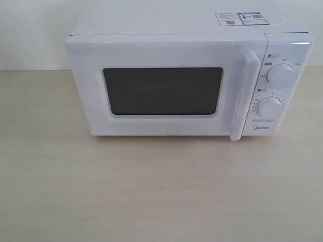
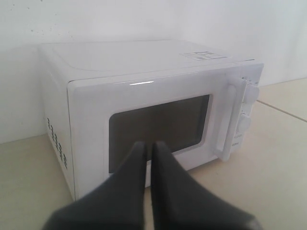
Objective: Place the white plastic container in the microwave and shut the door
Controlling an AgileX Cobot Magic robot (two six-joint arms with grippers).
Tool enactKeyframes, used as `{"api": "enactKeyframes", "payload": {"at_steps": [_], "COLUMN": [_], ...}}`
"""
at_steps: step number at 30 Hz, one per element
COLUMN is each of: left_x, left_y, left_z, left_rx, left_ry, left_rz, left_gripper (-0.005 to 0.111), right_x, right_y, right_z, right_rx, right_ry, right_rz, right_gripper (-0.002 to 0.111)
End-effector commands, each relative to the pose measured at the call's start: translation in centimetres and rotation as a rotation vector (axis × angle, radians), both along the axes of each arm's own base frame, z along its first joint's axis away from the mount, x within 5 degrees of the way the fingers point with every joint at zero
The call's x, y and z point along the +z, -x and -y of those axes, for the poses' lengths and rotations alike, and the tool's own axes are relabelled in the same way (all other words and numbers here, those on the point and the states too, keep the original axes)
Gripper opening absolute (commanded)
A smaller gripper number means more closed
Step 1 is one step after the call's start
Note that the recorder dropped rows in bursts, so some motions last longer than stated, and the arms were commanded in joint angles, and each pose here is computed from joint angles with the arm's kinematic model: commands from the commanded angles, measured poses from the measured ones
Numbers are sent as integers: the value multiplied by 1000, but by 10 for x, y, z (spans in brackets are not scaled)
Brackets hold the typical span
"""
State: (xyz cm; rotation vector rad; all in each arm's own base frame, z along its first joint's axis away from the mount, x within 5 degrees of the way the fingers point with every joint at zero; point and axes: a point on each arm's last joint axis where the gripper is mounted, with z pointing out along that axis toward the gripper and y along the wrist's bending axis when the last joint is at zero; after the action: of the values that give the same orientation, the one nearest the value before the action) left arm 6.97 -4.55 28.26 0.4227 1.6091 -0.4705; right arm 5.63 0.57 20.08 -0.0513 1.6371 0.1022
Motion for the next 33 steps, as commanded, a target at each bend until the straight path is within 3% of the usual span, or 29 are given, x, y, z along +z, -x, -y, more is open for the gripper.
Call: {"api": "enactKeyframes", "payload": {"at_steps": [1, 4, 33], "left_x": [0, 0, 0], "left_y": [0, 0, 0], "left_z": [-1, -1, -1], "left_rx": [4, 4, 4], "left_ry": [6, 6, 6], "left_rz": [7, 7, 7], "left_gripper": [4, 4, 4], "right_x": [-11, -18, -18], "right_y": [1, 3, 3], "right_z": [0, 1, 3], "right_rx": [4, 2, -39], "right_ry": [43, 80, 84], "right_rz": [-102, -175, -178], "right_gripper": [0, 0, 0]}}
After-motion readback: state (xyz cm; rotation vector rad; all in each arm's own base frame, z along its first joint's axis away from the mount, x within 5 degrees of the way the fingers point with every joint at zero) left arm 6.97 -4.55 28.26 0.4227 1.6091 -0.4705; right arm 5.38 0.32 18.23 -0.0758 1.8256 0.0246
